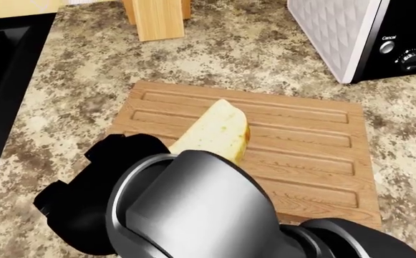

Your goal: Pick up the wedge of cheese and place it on the slice of bread to prepare a simple cheese on bread dish.

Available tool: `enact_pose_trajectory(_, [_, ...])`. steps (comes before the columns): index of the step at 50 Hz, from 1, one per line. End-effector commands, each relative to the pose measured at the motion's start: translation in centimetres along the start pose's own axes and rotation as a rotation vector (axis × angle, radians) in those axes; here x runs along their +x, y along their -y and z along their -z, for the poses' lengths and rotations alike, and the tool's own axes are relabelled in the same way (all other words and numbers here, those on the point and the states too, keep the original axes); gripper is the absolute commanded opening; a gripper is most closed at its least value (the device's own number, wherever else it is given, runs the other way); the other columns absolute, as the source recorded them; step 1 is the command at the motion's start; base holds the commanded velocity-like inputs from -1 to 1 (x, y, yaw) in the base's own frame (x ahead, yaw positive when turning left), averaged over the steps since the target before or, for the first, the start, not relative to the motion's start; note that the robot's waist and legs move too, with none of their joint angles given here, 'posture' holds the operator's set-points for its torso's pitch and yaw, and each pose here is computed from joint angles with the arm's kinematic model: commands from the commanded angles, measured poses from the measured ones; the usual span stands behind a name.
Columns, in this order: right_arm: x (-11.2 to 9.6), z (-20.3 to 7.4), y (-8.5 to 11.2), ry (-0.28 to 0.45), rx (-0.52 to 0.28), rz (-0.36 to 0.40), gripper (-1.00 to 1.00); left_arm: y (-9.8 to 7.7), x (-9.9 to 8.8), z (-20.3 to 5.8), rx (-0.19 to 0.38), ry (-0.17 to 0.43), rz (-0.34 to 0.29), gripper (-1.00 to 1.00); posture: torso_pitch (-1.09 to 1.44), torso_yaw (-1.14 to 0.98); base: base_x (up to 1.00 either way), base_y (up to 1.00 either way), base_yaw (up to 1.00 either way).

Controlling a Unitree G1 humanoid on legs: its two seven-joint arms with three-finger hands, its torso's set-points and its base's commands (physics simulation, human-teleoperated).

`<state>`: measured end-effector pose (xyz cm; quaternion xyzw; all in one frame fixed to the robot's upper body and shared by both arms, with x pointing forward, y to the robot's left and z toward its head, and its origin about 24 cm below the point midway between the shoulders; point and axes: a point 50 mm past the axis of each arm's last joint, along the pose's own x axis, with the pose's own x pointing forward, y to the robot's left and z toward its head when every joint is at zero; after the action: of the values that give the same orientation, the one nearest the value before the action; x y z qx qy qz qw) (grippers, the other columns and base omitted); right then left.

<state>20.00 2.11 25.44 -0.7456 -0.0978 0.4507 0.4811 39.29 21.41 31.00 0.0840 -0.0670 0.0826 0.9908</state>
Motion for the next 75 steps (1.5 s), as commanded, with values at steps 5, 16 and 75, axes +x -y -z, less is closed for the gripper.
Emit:
enact_pose_trajectory(5, [-0.1, -0.1, -0.1, -0.002, 0.008, 0.026, 1.0, -0.5, -0.4, -2.6, -0.006, 0.106, -0.017, 1.0, 0.0, 0.0, 0.0, 0.0, 0.0])
enact_pose_trajectory(16, [0.3, -0.2, -0.6, 0.004, 0.011, 0.012, 1.0, -0.5, -0.3, -2.5, -0.007, 0.104, -0.018, 1.0, 0.0, 0.0, 0.0, 0.0, 0.0])
enact_pose_trajectory(75, [-4.4, 6.7, 8.1, -0.158, 0.071, 0.164, -1.0, -0.5, -0.4, -2.4, -0.011, 0.105, -0.016, 1.0, 0.0, 0.0, 0.0, 0.0, 0.0])
